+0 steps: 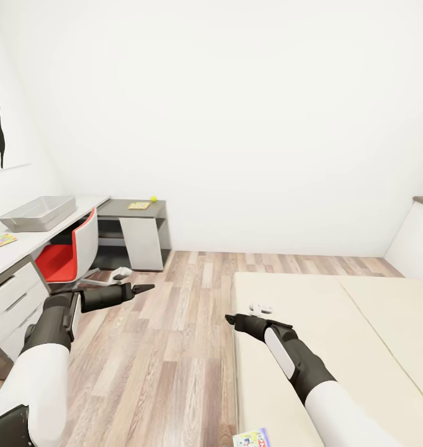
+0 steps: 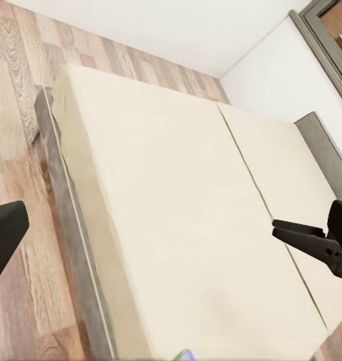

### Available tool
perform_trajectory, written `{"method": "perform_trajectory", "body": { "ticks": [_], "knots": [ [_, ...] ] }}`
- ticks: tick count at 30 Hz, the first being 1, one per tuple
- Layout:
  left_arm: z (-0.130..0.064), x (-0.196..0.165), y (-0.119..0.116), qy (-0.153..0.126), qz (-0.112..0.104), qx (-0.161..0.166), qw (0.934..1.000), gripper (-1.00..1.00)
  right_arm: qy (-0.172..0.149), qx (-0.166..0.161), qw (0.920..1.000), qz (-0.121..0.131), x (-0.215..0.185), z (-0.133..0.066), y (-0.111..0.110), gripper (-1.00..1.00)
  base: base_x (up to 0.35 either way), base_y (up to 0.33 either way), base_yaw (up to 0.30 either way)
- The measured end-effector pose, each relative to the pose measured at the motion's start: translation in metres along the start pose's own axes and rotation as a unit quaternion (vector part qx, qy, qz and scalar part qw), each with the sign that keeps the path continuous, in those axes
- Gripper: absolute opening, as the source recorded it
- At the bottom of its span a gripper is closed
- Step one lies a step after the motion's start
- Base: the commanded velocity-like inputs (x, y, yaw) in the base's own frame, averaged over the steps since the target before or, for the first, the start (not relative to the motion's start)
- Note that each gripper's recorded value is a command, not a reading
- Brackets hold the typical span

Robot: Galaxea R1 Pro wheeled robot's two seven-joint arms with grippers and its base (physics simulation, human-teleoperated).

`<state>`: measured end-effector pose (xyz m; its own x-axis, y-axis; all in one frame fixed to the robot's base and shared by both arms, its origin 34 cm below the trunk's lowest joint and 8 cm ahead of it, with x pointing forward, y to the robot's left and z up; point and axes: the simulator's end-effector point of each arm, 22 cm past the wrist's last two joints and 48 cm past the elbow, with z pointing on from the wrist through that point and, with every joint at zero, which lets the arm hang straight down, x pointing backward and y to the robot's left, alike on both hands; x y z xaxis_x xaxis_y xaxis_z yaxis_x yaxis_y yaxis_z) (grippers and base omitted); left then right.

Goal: Put all the toys in the child's room - the three board games (two on the bed and one on the table), the two jigsaw puzzles on the table, and the tennis ball on the table - inside the toy box on the table in the child's room.

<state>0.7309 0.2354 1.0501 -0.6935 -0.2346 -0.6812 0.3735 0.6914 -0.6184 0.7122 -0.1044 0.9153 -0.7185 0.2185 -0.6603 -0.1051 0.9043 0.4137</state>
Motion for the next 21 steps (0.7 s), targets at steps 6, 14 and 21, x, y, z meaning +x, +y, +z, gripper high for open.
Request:
{"method": "perform_trajectory", "body": {
  "ticks": [6, 14, 21],
  "knots": [
    [0.0000, 0.0001, -0.0001, 0.000, 0.000, 0.000, 1.0000, 1.00, 0.000, 0.000, 1.0000, 0.000, -0.0001, 0.0000, -0.0002, 1.00, 0.000, 0.068, 0.000],
    [0.0000, 0.0001, -0.0001, 0.000, 0.000, 0.001, 1.0000, 1.00, 0.000, 0.000, 1.0000, 0.000, 0.0000, 0.0000, -0.0001, 1.00, 0.000, 0.007, 0.000],
    [0.0000, 0.0001, 0.0002, 0.000, 0.000, 0.000, 1.0000, 1.00, 0.000, 0.000, 1.0000, 0.000, 0.0000, 0.0000, 0.0000, 1.00, 0.000, 0.000, 0.000]
  ]
}}
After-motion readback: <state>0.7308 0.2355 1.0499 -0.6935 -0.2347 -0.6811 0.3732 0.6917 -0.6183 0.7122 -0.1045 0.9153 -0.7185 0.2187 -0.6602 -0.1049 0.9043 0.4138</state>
